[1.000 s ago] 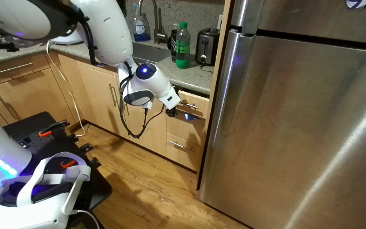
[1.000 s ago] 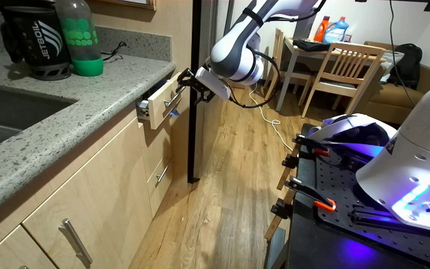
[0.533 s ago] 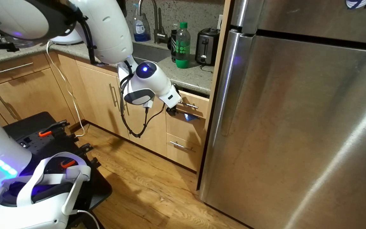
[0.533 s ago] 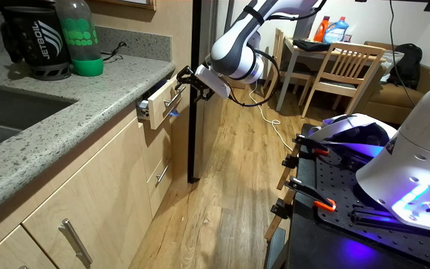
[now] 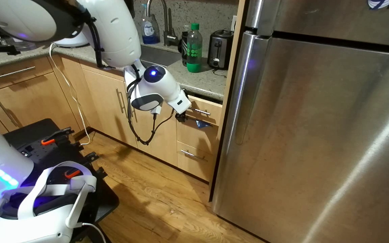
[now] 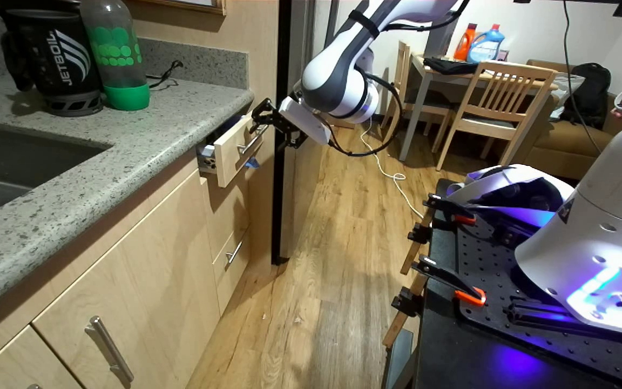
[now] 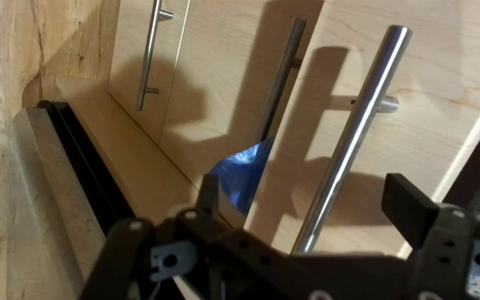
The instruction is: Open the first top drawer
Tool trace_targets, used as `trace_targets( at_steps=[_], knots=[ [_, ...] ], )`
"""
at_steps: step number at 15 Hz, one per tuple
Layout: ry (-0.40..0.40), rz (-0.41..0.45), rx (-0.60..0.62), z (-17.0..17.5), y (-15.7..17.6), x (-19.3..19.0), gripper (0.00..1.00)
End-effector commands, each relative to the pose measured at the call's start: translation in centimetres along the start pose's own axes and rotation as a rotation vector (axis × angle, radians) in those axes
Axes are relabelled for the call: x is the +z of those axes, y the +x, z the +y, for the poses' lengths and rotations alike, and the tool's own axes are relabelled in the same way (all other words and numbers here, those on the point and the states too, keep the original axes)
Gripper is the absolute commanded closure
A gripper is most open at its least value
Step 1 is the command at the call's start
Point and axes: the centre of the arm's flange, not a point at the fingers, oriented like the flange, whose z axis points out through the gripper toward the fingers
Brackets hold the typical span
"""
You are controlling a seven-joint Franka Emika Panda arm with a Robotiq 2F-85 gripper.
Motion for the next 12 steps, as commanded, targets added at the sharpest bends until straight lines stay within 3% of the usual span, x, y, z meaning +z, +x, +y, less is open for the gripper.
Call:
trace_targets(
  at_steps=[1, 7, 10, 12],
  knots=[
    [-0.001, -0.006, -0.007, -0.5, 0.3, 1.1, 0.0],
    [-0.003, 0.006, -0.006, -1.1, 1.1, 1.7, 0.0],
    [-0.009, 0.011, -0.005, -0.8, 1.4, 2.0, 0.34],
    [-0.014, 0.012, -0.003, -0.6, 1.5, 2.3, 0.49]
  ],
)
